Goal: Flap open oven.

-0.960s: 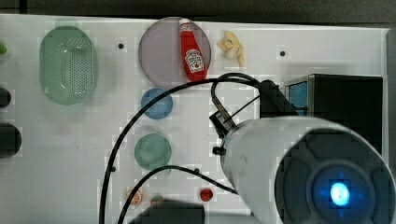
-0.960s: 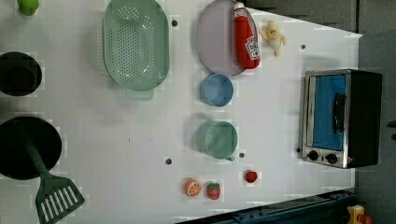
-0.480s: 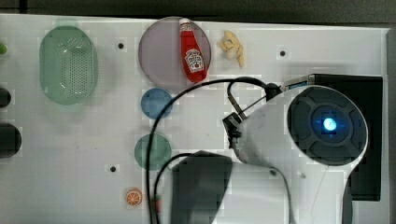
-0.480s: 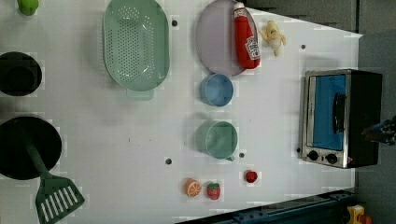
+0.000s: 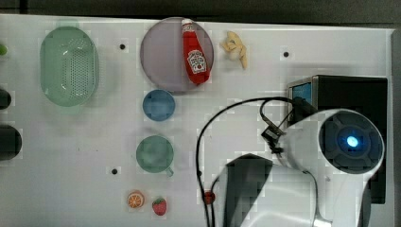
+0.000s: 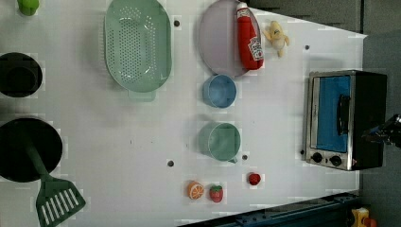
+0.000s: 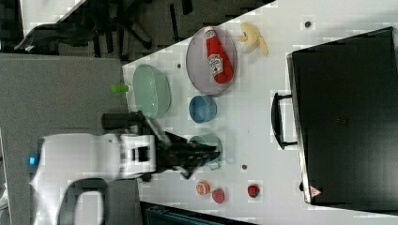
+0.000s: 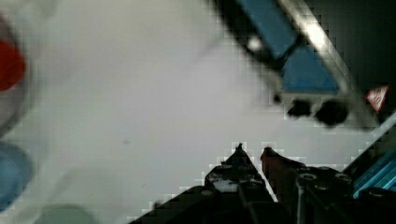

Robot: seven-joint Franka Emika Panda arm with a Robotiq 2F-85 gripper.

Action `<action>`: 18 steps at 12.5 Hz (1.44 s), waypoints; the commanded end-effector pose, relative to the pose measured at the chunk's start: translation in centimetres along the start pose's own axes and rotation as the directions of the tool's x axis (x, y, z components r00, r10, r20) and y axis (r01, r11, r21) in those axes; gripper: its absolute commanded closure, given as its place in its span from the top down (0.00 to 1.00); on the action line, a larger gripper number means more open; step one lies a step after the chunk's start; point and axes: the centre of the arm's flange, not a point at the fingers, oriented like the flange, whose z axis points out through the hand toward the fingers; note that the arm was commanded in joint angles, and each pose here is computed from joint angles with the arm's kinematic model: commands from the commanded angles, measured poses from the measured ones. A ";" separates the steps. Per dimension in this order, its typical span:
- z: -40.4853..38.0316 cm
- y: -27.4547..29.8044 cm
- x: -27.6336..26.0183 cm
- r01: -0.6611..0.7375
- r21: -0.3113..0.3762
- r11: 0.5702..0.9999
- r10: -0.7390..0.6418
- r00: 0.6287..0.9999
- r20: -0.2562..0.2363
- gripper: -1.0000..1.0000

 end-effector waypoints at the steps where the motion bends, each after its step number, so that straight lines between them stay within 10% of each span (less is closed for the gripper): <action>1: 2.6 2.5 1.7 0.249 0.002 0.969 -0.248 0.968 -0.036 0.17; 7: 7.7 4.7 5.0 0.568 -0.039 0.822 -0.568 0.816 -0.107 0.17; 18: 16.0 2.6 7.9 0.575 -0.107 0.811 -0.585 0.804 -0.111 0.17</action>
